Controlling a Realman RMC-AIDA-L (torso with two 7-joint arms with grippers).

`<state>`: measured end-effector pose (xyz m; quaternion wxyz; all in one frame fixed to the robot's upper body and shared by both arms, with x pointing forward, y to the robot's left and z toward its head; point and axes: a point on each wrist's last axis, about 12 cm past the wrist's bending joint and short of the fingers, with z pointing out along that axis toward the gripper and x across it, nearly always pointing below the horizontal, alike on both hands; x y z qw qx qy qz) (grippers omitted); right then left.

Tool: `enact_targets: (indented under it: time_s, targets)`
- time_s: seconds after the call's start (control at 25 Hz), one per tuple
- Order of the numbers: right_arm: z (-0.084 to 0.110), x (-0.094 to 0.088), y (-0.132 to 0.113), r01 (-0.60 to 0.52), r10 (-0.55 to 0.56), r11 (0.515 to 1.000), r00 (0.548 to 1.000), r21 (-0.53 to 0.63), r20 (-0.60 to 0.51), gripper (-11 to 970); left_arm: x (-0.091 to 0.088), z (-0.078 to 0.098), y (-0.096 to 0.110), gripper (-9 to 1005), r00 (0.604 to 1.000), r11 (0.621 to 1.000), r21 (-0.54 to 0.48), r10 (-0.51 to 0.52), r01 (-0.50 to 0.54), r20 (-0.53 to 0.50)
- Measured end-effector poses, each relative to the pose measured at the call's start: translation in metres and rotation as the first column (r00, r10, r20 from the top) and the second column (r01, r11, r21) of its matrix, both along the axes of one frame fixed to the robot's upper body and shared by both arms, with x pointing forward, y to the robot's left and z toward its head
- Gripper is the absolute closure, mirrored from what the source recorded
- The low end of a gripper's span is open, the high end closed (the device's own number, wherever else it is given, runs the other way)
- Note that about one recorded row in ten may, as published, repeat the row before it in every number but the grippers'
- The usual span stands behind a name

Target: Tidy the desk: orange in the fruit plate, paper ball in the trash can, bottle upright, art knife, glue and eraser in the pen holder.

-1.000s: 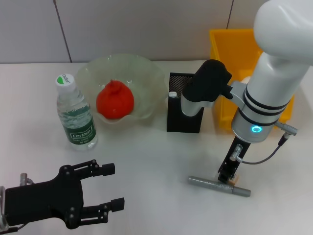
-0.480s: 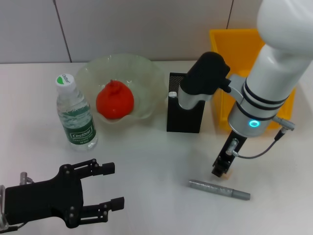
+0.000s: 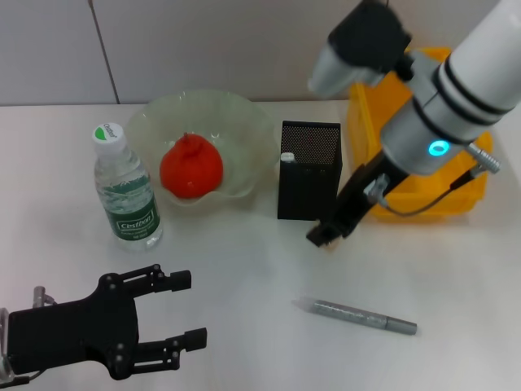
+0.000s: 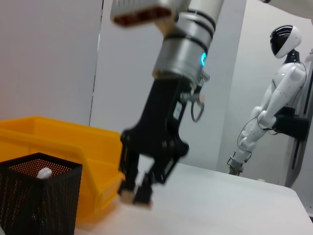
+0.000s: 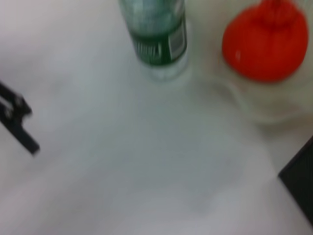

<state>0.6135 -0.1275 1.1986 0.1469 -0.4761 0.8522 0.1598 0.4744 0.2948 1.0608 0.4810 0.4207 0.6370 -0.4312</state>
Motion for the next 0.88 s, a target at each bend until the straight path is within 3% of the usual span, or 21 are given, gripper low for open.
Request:
enact_targets:
  time_s: [0.4,0.88]
  targets:
    - [0.044,0.024,0.0,0.031,-0.041,0.997,0.99,0.075,0.137,699,0.0,0.0,-0.002,211,1.0,1.0,-0.007,-0.003,0.003,-0.006]
    - [0.045,0.045,-0.008,0.14,-0.161,0.985,0.951,0.1,0.262,699,0.001,0.0,-0.002,211,1.0,1.0,-0.019,0.018,-0.018,-0.002]
